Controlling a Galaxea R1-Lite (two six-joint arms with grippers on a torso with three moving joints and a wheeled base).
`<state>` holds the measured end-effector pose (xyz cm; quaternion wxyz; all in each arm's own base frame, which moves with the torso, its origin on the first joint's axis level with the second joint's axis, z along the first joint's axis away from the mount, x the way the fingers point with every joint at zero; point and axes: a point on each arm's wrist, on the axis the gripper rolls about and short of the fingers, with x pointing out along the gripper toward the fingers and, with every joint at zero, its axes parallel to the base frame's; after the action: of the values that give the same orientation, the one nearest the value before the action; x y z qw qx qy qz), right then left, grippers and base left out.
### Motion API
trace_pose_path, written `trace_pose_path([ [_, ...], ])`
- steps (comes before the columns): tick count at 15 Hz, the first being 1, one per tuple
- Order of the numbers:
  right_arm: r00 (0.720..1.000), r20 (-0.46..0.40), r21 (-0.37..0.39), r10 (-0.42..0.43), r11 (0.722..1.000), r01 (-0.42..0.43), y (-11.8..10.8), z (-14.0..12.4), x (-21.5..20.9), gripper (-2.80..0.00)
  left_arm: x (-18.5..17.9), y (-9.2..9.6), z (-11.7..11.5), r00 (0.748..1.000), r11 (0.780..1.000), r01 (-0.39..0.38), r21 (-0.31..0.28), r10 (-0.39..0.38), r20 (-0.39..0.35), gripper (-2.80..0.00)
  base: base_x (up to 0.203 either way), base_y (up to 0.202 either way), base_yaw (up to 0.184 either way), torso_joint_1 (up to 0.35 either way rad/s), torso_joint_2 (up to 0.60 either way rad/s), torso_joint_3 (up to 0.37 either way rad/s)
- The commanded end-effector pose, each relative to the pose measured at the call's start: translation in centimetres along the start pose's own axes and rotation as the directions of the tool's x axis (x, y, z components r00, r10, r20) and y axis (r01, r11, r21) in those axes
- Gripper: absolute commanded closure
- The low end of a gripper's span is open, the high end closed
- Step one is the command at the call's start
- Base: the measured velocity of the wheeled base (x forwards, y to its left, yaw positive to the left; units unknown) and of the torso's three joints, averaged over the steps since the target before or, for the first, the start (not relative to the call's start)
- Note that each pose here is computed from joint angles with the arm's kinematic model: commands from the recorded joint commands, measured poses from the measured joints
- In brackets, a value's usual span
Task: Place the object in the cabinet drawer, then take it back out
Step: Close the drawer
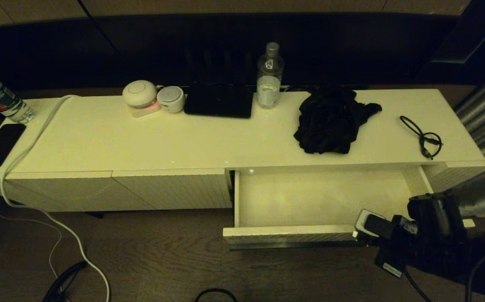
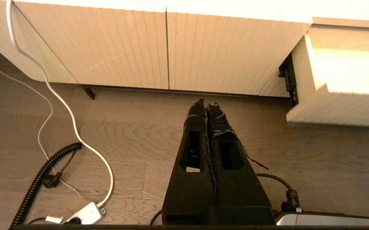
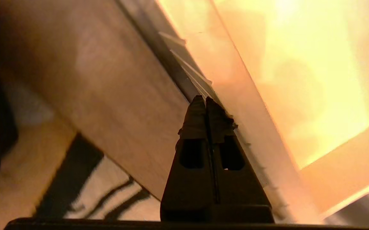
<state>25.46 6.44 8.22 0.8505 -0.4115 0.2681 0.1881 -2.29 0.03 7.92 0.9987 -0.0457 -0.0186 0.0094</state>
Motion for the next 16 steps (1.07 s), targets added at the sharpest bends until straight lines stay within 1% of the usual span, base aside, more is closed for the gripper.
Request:
trace_pose_path([
  [1, 0.999, -0.012, 0.046, -0.052, 0.998, 0.053, -0.7, 0.9, 1.4, 0.0, 0.0, 0.0, 0.0, 1.0, 1.0, -0.001, -0.001, 0.001, 0.002, 0.0, 0.0, 0.0, 0.0, 0.0, 0.0, 0.0],
  [5, 0.99, -0.024, 0.157, -0.142, 0.977, 0.144, -2.2, 2.4, 2.8, 0.0, 0.0, 0.0, 0.0, 1.0, 1.0, -0.001, -0.001, 0.001, 0.002, 0.0, 0.0, 0.0, 0.0, 0.0, 0.0, 0.0],
  [9, 0.971, -0.005, 0.284, -0.238, 0.931, 0.229, -4.2, 4.6, 3.9, 0.0, 0.0, 0.0, 0.0, 1.0, 1.0, -0.001, -0.001, 0.001, 0.002, 0.0, 0.0, 0.0, 0.0, 0.0, 0.0, 0.0],
  [12, 0.965, -0.003, 0.338, -0.263, 0.908, 0.249, -4.8, 5.2, 4.3, 0.0, 0.0, 0.0, 0.0, 1.0, 1.0, -0.001, -0.001, 0.001, 0.002, 0.0, 0.0, 0.0, 0.0, 0.0, 0.0, 0.0],
  [16, 0.953, 0.021, 0.365, -0.301, 0.89, 0.273, -5.9, 6.5, 4.4, 0.0, 0.0, 0.0, 0.0, 1.0, 1.0, -0.001, -0.001, 0.001, 0.001, 0.0, 0.0, 0.0, 0.0, 0.0, 0.0, 0.0],
])
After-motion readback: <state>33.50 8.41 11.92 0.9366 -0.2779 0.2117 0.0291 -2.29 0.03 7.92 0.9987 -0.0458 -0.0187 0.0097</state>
